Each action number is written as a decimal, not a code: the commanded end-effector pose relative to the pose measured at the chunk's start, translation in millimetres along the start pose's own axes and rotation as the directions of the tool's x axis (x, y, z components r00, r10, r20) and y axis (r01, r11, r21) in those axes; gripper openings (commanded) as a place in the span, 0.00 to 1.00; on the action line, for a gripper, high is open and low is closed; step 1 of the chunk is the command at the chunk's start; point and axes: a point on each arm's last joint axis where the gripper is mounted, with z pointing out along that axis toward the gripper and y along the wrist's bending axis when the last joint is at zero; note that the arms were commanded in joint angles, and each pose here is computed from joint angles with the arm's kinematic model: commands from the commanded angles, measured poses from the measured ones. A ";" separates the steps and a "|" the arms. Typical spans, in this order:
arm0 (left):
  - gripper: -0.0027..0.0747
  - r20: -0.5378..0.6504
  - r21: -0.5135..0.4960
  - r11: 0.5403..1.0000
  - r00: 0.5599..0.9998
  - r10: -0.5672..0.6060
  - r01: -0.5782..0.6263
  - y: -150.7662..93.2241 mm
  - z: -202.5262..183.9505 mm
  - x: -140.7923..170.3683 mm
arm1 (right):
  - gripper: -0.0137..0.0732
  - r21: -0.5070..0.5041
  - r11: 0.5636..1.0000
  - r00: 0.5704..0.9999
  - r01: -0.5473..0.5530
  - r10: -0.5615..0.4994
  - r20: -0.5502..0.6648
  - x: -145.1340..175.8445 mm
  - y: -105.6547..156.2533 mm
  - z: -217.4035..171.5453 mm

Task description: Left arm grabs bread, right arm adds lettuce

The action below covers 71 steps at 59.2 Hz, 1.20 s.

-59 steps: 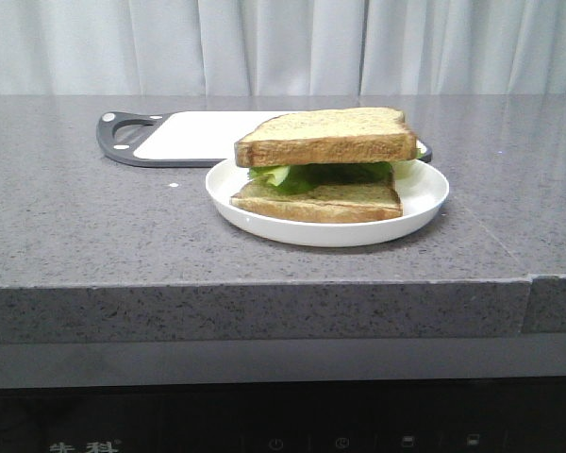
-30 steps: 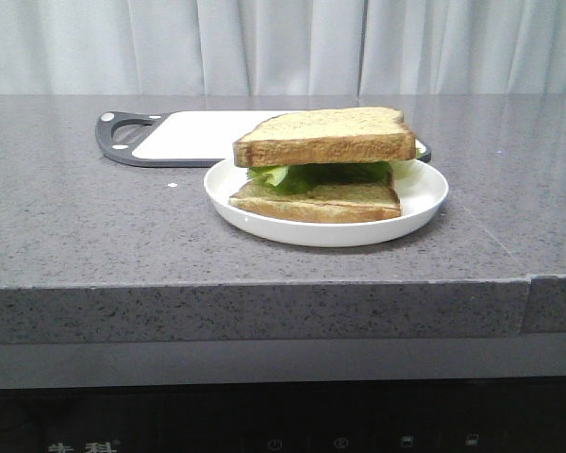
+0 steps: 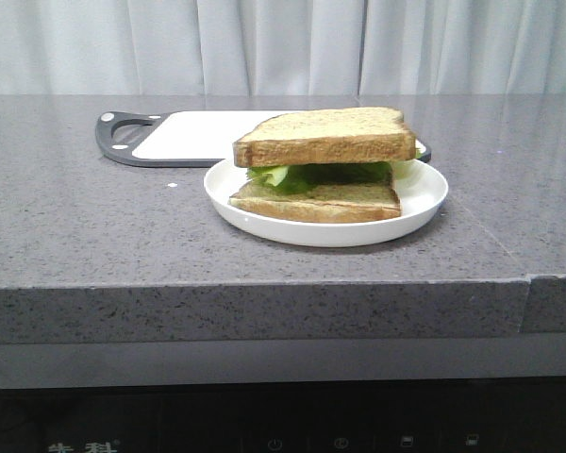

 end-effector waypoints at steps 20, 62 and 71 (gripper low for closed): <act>0.01 0.104 0.009 1.000 0.994 -0.017 0.016 -0.5 -1.8 -7.9 | 0.09 0.165 0.986 0.996 0.002 -0.016 0.085 14.8 -10.4 9.7; 0.01 0.103 0.009 1.000 0.995 -0.017 0.016 -0.5 -1.7 -7.8 | 0.09 0.409 0.911 0.998 -0.057 0.050 0.028 90.4 -26.4 15.2; 0.01 0.103 0.009 1.000 0.995 -0.017 0.016 -0.5 -1.7 -7.8 | 0.09 0.409 0.911 0.998 -0.057 0.050 0.028 90.4 -26.4 15.2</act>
